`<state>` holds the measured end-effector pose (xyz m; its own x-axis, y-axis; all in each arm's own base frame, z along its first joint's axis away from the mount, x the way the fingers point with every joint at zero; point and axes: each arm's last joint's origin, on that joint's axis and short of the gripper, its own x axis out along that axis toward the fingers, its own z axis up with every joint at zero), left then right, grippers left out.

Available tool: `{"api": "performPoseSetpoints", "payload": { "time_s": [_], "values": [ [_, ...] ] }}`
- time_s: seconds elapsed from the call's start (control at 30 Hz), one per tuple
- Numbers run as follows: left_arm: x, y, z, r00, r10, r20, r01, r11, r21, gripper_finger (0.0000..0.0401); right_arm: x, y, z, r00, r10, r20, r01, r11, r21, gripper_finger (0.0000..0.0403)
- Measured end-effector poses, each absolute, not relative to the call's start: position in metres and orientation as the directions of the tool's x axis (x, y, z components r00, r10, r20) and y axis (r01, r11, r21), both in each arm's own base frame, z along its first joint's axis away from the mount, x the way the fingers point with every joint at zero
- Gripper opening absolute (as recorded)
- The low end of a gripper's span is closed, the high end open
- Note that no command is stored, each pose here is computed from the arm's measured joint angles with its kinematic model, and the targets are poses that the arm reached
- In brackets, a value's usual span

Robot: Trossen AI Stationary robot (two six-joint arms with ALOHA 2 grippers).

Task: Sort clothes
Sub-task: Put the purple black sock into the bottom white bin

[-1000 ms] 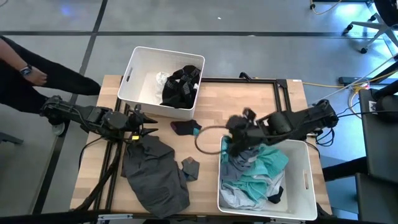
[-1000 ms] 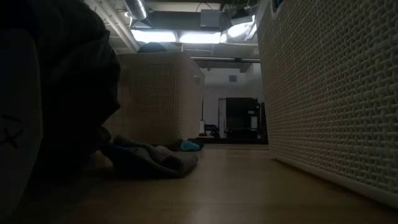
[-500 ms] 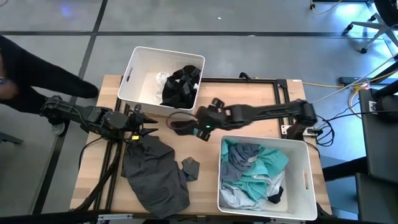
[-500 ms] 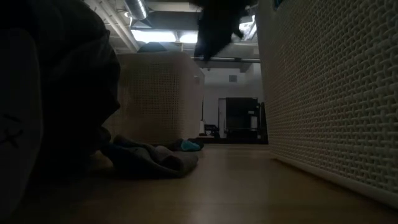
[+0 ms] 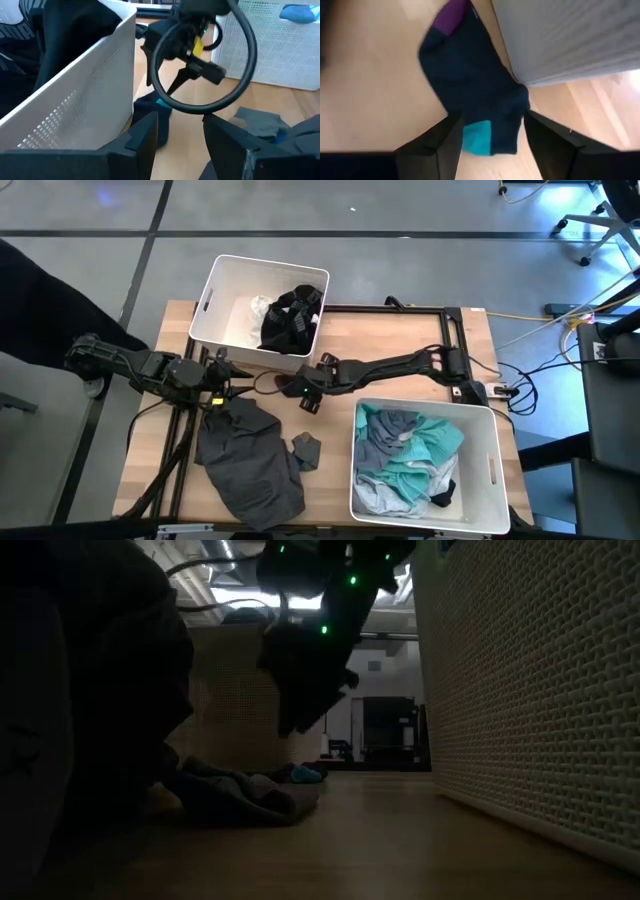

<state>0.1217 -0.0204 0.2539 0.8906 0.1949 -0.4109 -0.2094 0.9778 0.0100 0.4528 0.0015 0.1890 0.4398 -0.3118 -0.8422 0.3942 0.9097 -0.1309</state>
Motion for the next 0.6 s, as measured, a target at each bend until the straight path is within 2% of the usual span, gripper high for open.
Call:
{"api": "performPoseSetpoints", "payload": {
  "time_s": [0.23, 0.6],
  "values": [
    [0.122, -0.02, 0.253, 0.889, 0.195, -0.414, -0.209, 0.978, 0.013, 0.0147, 0.458, 0.001, 0.157, 0.38, -0.314, -0.87, 0.398, 0.905, -0.152, 0.0211],
    [0.122, -0.02, 0.254, 0.89, 0.195, -0.411, -0.21, 0.978, 0.01, 0.0147, 0.463, -0.006, 0.136, 0.36, -0.318, -0.877, 0.414, 0.897, -0.155, 0.0209]
  ]
}}
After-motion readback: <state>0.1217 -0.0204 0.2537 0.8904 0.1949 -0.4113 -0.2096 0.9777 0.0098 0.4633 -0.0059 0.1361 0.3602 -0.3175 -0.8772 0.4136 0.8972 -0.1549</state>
